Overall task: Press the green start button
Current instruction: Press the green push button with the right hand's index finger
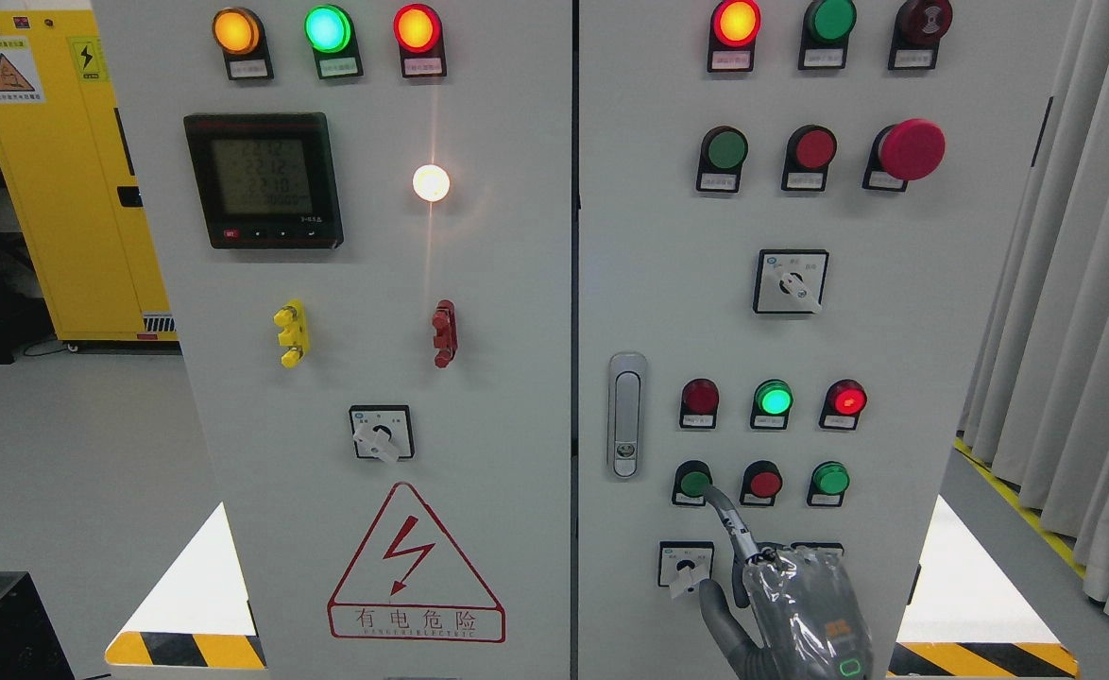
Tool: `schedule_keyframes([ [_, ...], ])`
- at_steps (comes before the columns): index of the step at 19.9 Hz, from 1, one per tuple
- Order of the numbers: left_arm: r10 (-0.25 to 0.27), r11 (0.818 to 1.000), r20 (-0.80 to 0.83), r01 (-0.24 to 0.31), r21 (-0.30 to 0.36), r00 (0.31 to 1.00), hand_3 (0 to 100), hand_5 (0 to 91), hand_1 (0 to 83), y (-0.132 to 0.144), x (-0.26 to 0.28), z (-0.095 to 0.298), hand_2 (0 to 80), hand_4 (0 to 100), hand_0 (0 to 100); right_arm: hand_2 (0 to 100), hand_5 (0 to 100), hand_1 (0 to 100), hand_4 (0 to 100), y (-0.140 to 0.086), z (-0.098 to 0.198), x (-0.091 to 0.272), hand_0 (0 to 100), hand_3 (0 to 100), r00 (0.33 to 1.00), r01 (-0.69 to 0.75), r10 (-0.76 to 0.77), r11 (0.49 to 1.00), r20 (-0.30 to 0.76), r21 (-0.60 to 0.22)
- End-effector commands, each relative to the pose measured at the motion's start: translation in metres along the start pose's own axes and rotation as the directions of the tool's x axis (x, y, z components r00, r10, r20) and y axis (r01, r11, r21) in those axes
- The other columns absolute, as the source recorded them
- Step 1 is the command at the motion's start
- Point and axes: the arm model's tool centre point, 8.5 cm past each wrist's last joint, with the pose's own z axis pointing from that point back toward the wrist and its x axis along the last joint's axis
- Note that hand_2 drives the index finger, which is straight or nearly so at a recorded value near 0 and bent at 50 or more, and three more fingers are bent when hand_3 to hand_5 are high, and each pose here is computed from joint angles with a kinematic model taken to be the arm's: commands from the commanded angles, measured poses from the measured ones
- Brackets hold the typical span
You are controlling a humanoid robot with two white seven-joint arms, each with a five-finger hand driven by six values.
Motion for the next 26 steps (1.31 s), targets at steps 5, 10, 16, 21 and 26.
schedule_keyframes([
  [5, 0.000, 1.000, -0.001, 0.000, 0.000, 1.000, 0, 0.0, 55.6, 0.000, 0.000, 0.000, 0.0, 0, 12, 0, 100, 89, 96, 0.014, -0.002, 0.000, 65, 90, 1.000, 0.021, -0.021, 0.999, -0.003, 0.036],
  [10, -0.001, 1.000, -0.001, 0.001, -0.002, 1.000, 0, 0.0, 55.6, -0.001, 0.000, 0.000, 0.0, 0, 12, 0, 100, 89, 96, 0.012, -0.006, -0.002, 65, 91, 1.000, 0.024, -0.024, 0.999, -0.011, 0.027],
  [16, 0.001, 1.000, -0.001, -0.001, -0.002, 1.000, 0, 0.0, 55.6, -0.001, 0.000, 0.000, 0.0, 0, 12, 0, 100, 89, 96, 0.014, -0.006, -0.004, 65, 91, 0.999, 0.025, -0.025, 0.999, -0.021, 0.031],
  [21, 0.001, 1.000, -0.001, -0.001, -0.002, 1.000, 0, 0.0, 55.6, -0.001, 0.000, 0.000, 0.0, 0, 12, 0, 100, 89, 97, 0.014, -0.010, -0.007, 66, 91, 0.999, 0.025, -0.024, 0.999, -0.024, 0.032],
  [26, 0.000, 1.000, 0.001, 0.000, -0.002, 1.000, 0, 0.0, 55.6, -0.001, 0.001, 0.000, 0.0, 0, 12, 0, 100, 89, 97, 0.019, -0.011, -0.007, 67, 91, 0.999, 0.030, -0.028, 0.999, -0.027, 0.045],
])
